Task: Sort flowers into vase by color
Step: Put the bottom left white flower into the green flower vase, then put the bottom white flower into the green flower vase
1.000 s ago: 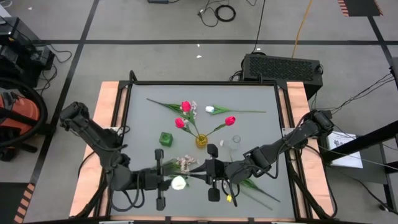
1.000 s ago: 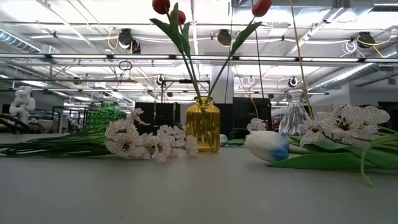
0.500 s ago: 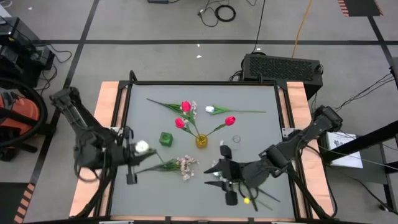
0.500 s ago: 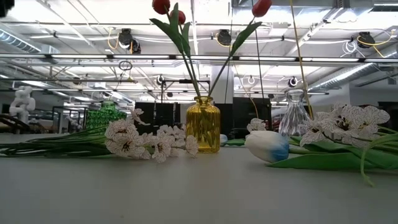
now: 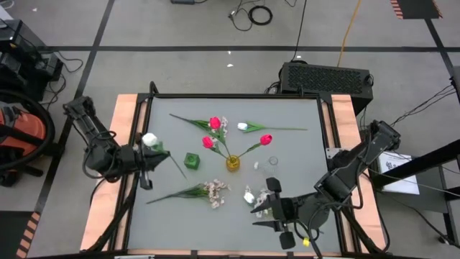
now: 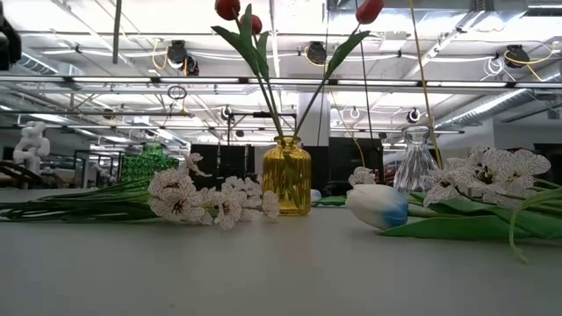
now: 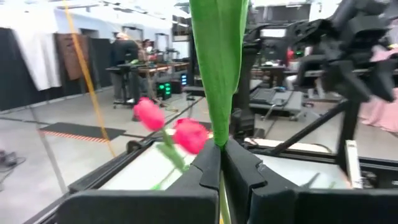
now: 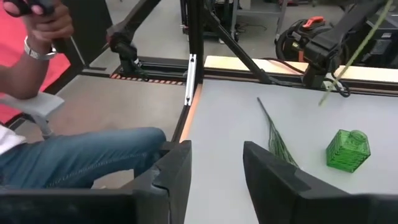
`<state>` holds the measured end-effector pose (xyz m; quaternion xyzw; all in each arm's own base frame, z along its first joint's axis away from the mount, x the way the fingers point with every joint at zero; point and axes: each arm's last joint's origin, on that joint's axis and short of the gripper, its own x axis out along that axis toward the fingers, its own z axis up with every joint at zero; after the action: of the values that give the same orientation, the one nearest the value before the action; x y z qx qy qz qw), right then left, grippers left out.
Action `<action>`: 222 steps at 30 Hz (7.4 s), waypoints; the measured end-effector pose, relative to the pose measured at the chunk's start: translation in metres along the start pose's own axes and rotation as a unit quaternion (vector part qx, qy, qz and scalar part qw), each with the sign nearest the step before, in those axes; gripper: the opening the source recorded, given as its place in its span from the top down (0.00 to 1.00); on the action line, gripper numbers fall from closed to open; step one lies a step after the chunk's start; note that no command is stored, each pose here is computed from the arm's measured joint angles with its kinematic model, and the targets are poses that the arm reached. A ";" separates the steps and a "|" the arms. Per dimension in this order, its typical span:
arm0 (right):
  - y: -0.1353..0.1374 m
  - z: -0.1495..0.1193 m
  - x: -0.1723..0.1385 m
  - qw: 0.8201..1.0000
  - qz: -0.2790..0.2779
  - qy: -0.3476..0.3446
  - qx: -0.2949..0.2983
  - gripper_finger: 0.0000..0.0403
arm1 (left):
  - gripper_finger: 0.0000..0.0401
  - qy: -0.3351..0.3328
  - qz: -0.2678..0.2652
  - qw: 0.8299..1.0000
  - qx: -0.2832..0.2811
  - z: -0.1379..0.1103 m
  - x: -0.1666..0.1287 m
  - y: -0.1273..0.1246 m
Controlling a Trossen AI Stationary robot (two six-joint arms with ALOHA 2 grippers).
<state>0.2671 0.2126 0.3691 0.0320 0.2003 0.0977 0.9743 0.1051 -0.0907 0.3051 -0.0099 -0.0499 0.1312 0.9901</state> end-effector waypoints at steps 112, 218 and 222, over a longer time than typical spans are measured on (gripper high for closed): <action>0.010 -0.011 -0.020 0.999 0.000 0.044 0.028 0.67 | 0.54 0.211 -0.126 0.953 -0.175 -0.032 -0.003 0.031; 0.006 -0.016 0.037 0.952 -0.001 -0.290 -0.092 1.00 | 0.54 -0.051 -0.222 0.972 -0.052 0.011 0.025 -0.010; -0.007 -0.004 0.036 0.940 -0.019 -0.333 -0.071 1.00 | 0.54 -0.054 -0.223 0.972 -0.050 0.012 0.033 -0.021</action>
<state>0.2990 0.2128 0.3514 -0.0104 -0.1426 0.0773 0.9867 0.1407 -0.1021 0.3207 -0.0413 -0.1111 -0.0948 0.9884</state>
